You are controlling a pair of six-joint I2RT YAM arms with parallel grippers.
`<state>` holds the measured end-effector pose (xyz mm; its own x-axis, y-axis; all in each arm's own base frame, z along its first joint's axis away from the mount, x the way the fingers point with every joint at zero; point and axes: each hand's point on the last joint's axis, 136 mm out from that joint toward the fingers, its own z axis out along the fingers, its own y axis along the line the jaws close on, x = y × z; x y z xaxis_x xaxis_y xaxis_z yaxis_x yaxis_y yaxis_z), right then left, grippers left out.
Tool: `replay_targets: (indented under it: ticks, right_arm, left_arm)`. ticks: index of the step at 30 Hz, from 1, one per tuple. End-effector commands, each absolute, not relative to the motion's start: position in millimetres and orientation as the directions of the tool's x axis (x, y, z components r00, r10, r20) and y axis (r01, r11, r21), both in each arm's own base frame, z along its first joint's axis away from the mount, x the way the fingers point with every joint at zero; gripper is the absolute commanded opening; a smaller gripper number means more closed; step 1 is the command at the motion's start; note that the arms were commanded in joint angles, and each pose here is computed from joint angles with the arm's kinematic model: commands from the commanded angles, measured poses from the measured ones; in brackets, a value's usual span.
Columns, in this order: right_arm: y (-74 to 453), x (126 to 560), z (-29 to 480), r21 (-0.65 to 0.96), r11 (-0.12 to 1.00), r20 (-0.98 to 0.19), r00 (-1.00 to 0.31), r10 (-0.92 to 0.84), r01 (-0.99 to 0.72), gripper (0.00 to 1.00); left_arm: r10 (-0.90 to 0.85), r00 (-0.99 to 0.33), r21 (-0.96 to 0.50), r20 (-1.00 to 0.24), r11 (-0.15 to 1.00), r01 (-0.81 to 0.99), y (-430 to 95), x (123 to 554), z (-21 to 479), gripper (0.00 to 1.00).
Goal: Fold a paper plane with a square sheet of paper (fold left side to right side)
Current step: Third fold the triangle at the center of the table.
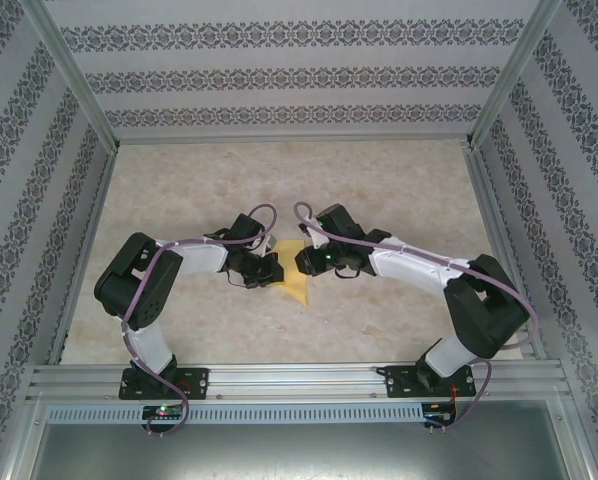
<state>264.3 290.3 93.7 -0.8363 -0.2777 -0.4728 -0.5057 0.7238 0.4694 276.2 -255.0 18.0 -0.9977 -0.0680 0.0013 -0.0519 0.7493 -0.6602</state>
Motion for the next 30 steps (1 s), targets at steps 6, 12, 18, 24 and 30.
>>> replay_targets:
  ticks: [6,12,18,24,30]
  right_arm:
    - [325.8,191.1,75.0,0.665,0.6,-0.275,-0.893,-0.357,-0.445,0.2]
    - [326.7,197.0,51.9,0.633,0.646,-0.241,-0.902,-0.359,-0.427,0.2]
    - [319.6,202.7,37.6,0.596,0.688,-0.225,-0.909,-0.351,-0.414,0.2]
    - [312.2,202.8,27.5,0.595,0.705,-0.198,-0.921,-0.335,-0.385,0.2]
    - [307.2,198.8,17.8,0.604,0.712,-0.16,-0.929,-0.332,-0.359,0.2]
  left_arm:
    - [-0.073,-0.997,-0.582,0.013,0.811,-0.067,-239.9,264.7,3.8,0.06]
    - [-0.072,-0.997,-0.585,0.012,0.809,-0.066,-241.1,266.4,5.4,0.06]
    - [-0.07,-0.997,-0.586,0.012,0.808,-0.064,-241.8,266.6,4.8,0.06]
    - [-0.068,-0.998,-0.584,0.014,0.809,-0.064,-241.6,266.4,4.4,0.06]
    - [-0.069,-0.997,-0.583,0.019,0.81,-0.068,-241.6,265.9,3.1,0.06]
